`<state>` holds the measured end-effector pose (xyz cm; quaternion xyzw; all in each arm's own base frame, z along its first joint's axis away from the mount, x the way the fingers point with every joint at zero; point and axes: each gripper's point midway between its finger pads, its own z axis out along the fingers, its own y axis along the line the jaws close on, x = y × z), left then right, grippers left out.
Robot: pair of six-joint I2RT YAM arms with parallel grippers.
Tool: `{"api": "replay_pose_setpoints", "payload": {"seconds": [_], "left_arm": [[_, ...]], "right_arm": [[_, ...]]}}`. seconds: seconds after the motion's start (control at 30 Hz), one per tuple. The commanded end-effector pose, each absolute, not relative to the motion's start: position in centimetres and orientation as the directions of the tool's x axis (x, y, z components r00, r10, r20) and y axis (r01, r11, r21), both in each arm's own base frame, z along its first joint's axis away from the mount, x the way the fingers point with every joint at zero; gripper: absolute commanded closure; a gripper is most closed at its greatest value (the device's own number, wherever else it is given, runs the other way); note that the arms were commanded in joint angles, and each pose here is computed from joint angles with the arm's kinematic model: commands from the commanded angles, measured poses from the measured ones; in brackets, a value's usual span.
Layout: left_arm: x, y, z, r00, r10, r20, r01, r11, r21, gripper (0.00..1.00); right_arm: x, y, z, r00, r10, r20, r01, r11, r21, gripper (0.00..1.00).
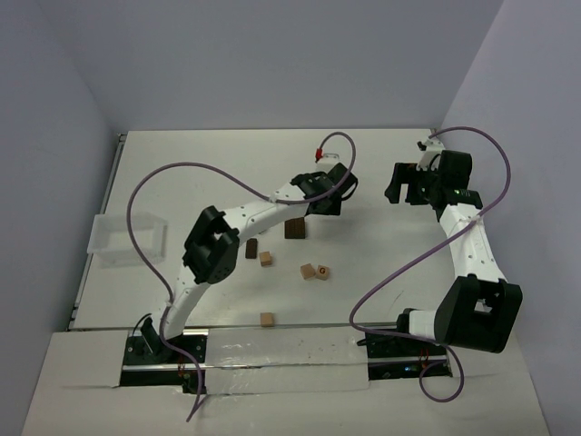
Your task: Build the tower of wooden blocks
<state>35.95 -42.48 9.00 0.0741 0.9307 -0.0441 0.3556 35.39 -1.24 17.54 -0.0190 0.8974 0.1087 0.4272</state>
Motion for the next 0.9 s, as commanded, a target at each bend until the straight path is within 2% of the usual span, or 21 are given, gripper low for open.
{"api": "replay_pose_setpoints", "payload": {"seconds": [0.0, 0.3, 0.7, 0.87], "left_arm": [[37.2, -38.3, 15.7, -0.633, -0.005, -0.774, 0.022, 0.999, -0.024, 1.0], [36.6, -35.0, 12.9, -0.718, -0.039, -0.695, -0.01, 0.999, -0.046, 1.0], [36.3, -35.2, 9.2, -0.799, 0.023, -0.6, 0.057, 0.998, -0.037, 0.99], [36.0, -35.3, 8.0, -0.816, 0.045, -0.576, 0.074, 0.997, -0.026, 0.96]], "right_arm": [[36.3, -0.9, 19.3, -0.597, 0.101, -0.796, -0.129, 0.967, 0.219, 0.07], [36.6, 0.7, 19.7, -0.594, 0.138, -0.793, -0.135, 0.954, 0.267, 0.08], [37.3, 2.6, 19.4, -0.609, 0.166, -0.776, -0.131, 0.944, 0.304, 0.06], [37.5, 2.8, 19.5, -0.608, 0.174, -0.774, -0.129, 0.941, 0.313, 0.06]]}}
